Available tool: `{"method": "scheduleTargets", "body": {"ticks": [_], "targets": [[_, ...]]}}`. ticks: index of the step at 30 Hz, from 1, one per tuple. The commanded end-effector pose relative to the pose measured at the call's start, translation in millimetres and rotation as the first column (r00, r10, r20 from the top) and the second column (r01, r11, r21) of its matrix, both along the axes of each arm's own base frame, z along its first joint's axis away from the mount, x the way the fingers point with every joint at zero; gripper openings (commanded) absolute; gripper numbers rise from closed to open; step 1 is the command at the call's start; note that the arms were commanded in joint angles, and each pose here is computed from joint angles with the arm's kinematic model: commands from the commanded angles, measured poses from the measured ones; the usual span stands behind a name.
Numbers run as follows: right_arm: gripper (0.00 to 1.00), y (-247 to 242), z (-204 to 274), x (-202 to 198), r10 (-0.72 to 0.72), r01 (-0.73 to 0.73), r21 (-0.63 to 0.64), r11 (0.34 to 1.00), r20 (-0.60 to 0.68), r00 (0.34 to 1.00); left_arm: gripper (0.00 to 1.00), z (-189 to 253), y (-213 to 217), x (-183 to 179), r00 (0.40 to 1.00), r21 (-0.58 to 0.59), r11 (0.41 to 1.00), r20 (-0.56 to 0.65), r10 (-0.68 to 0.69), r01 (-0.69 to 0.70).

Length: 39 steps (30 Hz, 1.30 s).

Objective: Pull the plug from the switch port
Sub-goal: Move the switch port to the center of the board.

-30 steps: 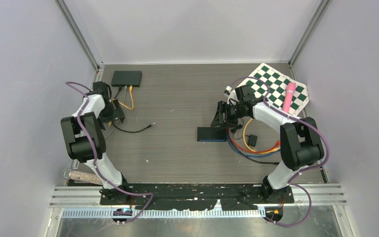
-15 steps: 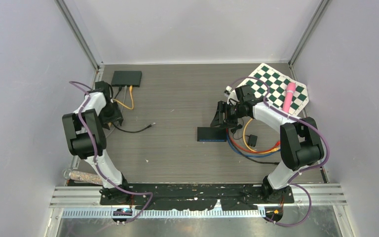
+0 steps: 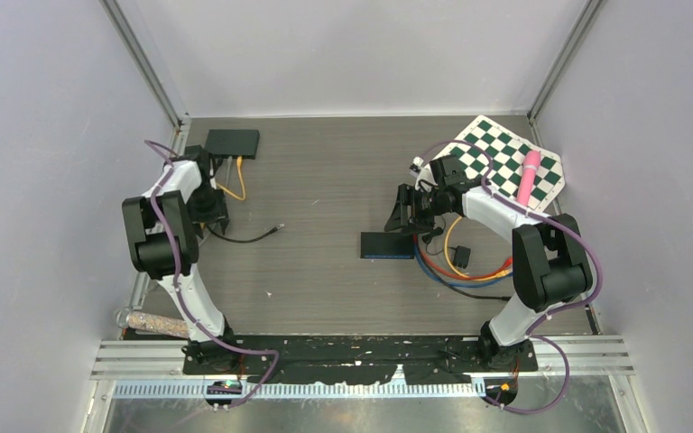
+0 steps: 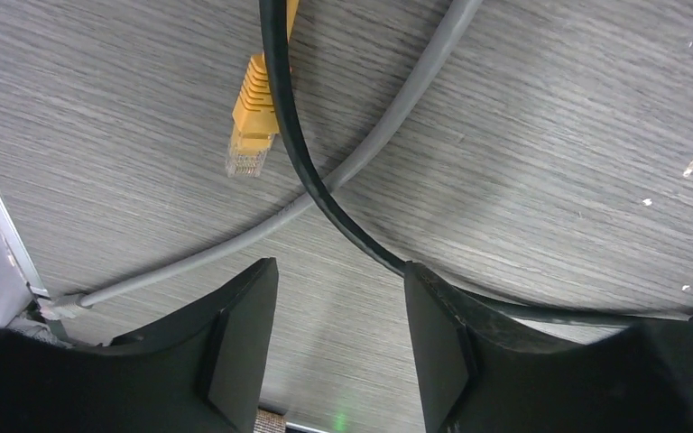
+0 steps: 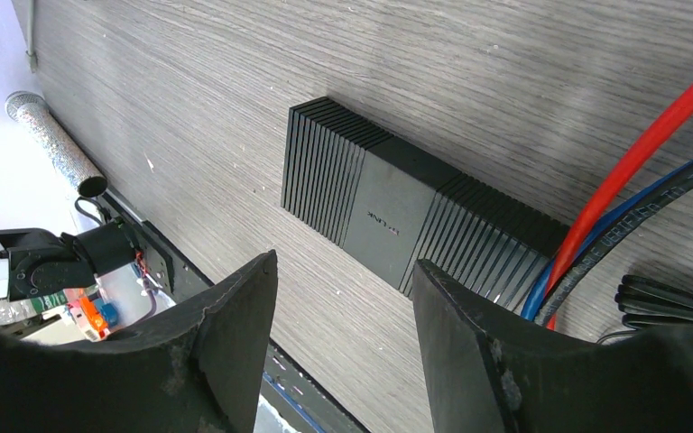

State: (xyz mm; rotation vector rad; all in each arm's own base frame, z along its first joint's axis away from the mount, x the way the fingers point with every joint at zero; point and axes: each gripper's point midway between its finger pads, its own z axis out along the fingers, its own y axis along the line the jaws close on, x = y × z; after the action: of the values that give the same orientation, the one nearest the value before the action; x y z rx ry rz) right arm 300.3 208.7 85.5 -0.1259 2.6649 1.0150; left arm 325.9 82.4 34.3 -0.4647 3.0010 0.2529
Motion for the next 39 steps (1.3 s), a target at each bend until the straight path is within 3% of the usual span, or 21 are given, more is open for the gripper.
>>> {"method": "scheduleTargets", "body": {"ticks": [1, 6, 9, 12, 14, 17, 20, 23, 26, 28, 30, 33, 35, 39], "targets": [[0.63, 2.1, 6.6, 2.9, 0.003, -0.004, 0.026, 1.000, 0.026, 1.000, 0.55, 8.8, 0.6, 2.7, 1.000, -0.005, 1.000, 0.004, -0.031, 0.031], [0.63, 2.4, 4.2, 2.1, 0.005, -0.005, 0.028, 1.000, 0.022, 1.000, 0.59, 8.9, -0.6, 0.3, 0.997, -0.025, 0.998, -0.058, -0.052, 0.051], [0.63, 3.6, 6.5, 3.0, 0.003, -0.004, 0.037, 0.999, 0.027, 1.000, 0.75, 8.9, -1.0, 0.0, 0.995, -0.032, 0.998, -0.076, -0.059, 0.057], [0.63, 2.8, 9.5, 3.5, 0.000, -0.002, 0.035, 0.999, 0.041, 0.999, 0.78, 9.5, -1.4, 1.9, 0.992, -0.046, 0.996, -0.090, -0.083, 0.080], [0.63, 2.5, 10.4, 2.8, -0.001, -0.001, 0.036, 0.999, 0.046, 0.999, 0.71, 10.8, -1.4, 3.8, 0.991, -0.052, 0.995, -0.101, -0.089, 0.084], [0.63, 3.3, 9.1, 1.6, -0.001, -0.001, 0.043, 0.999, 0.045, 0.999, 0.42, 9.4, -3.8, 2.3, 0.991, -0.062, 0.995, -0.099, -0.085, 0.079], [0.63, 3.0, 7.0, 0.0, 0.002, -0.003, 0.043, 0.999, 0.041, 0.999, 0.24, 10.5, -8.8, 7.4, 0.999, -0.060, 0.997, 0.018, -0.046, 0.047], [0.63, 2.6, 6.2, -0.6, 0.002, -0.004, 0.041, 0.999, 0.041, 0.999, 0.20, 7.5, -14.4, 8.6, 0.993, -0.069, 0.997, 0.118, -0.010, 0.019], [0.63, 3.0, 5.4, -0.3, 0.004, -0.005, 0.044, 0.999, 0.037, 0.999, 0.07, 8.0, -17.4, 8.0, 0.992, -0.083, 0.997, 0.124, 0.004, 0.006], [0.63, 3.0, 4.8, -0.5, 0.005, -0.006, 0.043, 0.999, 0.035, 0.999, 0.06, 14.2, -23.4, 10.1, 0.988, -0.114, 0.993, 0.152, 0.007, 0.010], [0.63, 2.5, 4.0, -0.6, 0.004, -0.006, 0.040, 0.999, 0.035, 0.999, 0.18, 31.2, -26.6, 15.7, 0.973, -0.121, 0.993, 0.232, 0.017, 0.012], [0.63, 2.6, 1.7, -0.6, 0.005, -0.006, 0.038, 0.999, 0.030, 1.000, 0.63, 56.7, -22.2, 22.1, 0.929, -0.098, 0.994, 0.359, 0.085, -0.052], [0.63, 4.0, 0.6, -0.5, 0.007, -0.008, 0.045, 0.999, 0.023, 1.000, 0.69, 61.6, -23.1, 25.9, 0.891, -0.125, 0.984, 0.421, 0.170, -0.128], [0.63, 5.7, 1.8, -0.5, 0.011, -0.012, 0.057, 0.998, 0.024, 1.000, 0.71, 41.7, -19.0, 15.3, 0.861, -0.135, 0.946, 0.390, 0.325, -0.296]]}}
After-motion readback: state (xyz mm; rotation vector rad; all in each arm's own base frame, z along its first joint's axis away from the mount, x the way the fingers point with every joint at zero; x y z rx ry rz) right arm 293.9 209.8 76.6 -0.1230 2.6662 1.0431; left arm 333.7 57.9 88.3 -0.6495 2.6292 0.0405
